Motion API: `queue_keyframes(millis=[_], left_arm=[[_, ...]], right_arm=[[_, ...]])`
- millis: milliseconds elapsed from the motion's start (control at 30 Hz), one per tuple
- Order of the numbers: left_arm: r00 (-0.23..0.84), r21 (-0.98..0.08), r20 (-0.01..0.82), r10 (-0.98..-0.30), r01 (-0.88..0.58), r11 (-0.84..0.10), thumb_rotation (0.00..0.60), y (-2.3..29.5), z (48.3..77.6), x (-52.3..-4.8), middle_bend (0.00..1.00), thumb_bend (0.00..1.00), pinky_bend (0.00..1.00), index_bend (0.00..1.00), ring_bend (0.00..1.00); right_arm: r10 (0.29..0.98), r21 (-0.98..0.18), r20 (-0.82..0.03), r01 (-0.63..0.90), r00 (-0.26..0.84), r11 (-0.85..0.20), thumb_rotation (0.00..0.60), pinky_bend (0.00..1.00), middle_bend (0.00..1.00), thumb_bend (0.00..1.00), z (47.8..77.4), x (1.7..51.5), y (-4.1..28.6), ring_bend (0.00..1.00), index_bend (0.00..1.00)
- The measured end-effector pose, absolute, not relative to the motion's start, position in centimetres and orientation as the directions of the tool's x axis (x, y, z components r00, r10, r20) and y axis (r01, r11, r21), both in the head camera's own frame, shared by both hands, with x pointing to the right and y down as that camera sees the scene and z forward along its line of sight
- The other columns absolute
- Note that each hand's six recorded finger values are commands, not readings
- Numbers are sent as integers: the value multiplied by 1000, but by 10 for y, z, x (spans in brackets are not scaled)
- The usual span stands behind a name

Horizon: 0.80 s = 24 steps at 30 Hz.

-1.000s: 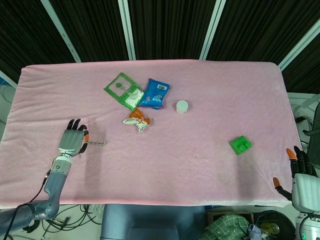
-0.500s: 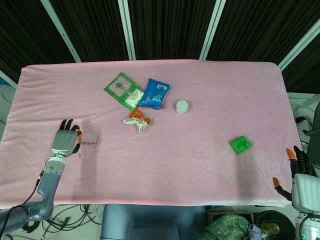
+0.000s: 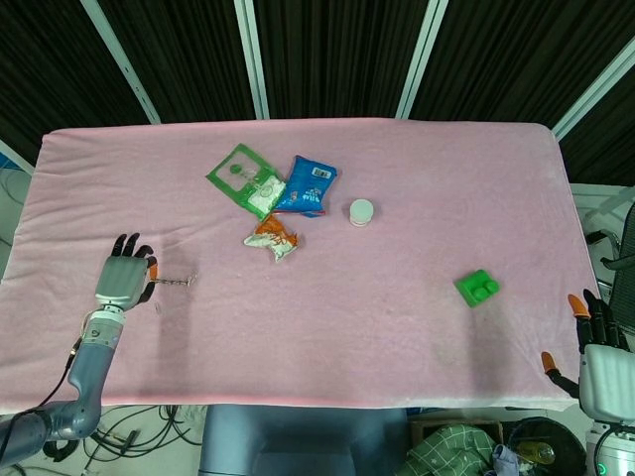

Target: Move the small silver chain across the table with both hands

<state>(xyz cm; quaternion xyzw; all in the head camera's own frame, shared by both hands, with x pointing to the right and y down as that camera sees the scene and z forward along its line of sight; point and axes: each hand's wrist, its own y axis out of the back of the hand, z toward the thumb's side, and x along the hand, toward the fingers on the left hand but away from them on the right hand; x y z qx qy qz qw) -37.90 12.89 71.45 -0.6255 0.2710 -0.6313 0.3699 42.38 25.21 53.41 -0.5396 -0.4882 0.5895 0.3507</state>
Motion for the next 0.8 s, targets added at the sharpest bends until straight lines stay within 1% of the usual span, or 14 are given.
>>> queue_keyframes(millis=[200, 300, 467, 567, 800], left_arm=[[48, -811, 581, -813, 125, -572, 600, 128, 700, -391, 264, 485, 0, 637, 0], [46, -811, 578, -815, 146, -567, 600, 129, 690, -402, 264, 485, 0, 637, 0], [28, -791, 595, -803, 198, -579, 600, 143, 676, -429, 262, 485, 0, 633, 0], [12, -773, 614, -789, 214, -597, 600, 154, 674, -443, 262, 485, 0, 633, 0], [3, -751, 636, -772, 233, -618, 600, 162, 680, -459, 260, 485, 0, 629, 0]], right_arm=[[941, -954, -292, 114, -170, -276, 600, 218, 0, 198, 534, 423, 252, 18, 88], [941, -955, -292, 112, -171, -275, 600, 218, 0, 199, 534, 423, 252, 18, 88], [941, -954, -294, 108, -171, -278, 600, 218, 0, 198, 535, 423, 252, 18, 88], [941, -954, -295, 104, -167, -281, 600, 218, 0, 199, 536, 422, 252, 18, 88], [941, -955, -295, 93, -165, -282, 600, 218, 0, 198, 537, 421, 253, 18, 88]])
